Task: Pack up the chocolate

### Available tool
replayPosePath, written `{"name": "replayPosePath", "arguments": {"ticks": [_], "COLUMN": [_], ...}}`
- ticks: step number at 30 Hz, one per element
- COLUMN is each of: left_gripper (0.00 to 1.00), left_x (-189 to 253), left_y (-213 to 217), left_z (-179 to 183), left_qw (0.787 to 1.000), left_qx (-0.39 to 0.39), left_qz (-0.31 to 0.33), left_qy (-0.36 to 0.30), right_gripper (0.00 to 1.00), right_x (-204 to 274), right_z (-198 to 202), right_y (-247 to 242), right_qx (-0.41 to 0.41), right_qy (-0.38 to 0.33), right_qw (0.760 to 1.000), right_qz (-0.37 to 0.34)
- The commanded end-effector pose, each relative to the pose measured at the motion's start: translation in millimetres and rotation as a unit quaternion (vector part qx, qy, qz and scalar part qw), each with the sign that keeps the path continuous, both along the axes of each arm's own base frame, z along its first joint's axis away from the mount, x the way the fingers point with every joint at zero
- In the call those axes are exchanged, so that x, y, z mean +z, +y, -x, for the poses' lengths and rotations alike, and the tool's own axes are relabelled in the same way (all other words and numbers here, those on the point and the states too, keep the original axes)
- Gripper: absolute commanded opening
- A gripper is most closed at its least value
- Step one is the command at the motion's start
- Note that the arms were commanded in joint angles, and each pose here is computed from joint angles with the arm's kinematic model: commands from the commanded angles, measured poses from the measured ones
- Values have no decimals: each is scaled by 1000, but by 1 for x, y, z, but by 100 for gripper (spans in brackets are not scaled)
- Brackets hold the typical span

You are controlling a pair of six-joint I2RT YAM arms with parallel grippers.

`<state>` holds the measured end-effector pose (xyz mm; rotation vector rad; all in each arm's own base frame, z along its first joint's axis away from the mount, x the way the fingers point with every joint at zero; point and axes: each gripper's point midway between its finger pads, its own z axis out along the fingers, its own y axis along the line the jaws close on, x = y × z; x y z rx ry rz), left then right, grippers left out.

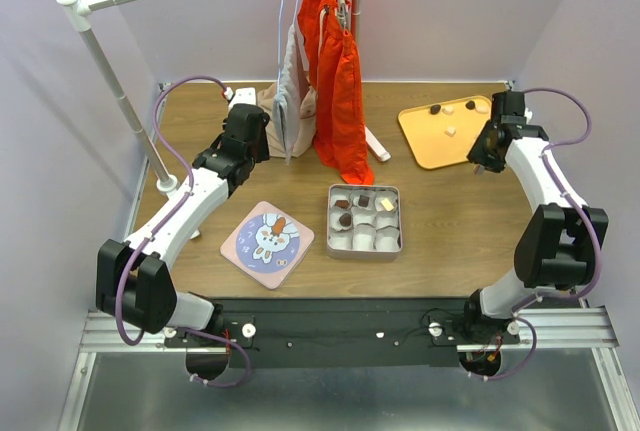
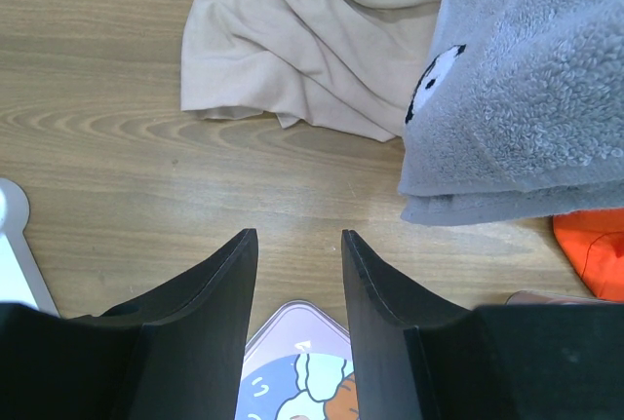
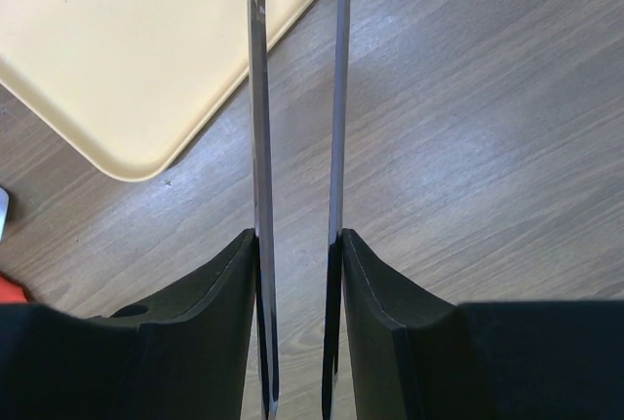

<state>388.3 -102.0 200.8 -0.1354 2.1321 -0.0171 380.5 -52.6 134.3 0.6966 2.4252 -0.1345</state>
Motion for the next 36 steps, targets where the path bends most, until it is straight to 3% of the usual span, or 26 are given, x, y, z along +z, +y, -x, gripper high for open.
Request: {"name": "replayPosePath", "arguments": {"ticks": [1,4,9,20,36], "left_gripper": [49,49,49,49,49], "left_x": [12,12,15,26,19], "left_y": [3,3,3,9,-2], "left_z": [-3,-3,-3,3,-6], "left_qw": [1000,1000,1000,999,999], "left_qx": [7,7,7,17,6], "left_qz": [0,2,3,2,28], "left_qy": [-13,-13,-16,-27,-17], "right_gripper": [43,34,27,24,23], "right_x": [-4,7,35,64,100], "right_z": [-3,-2,-1,8,90], "right_y": [-4,-2,2,38,130], "right_qx": [0,2,19,87,242], "right_qy": [-3,-20,-53,-84,-30], "right_qw": [1000,1000,998,990,961], "right_qz": [-1,-5,-6,-76,-130]}}
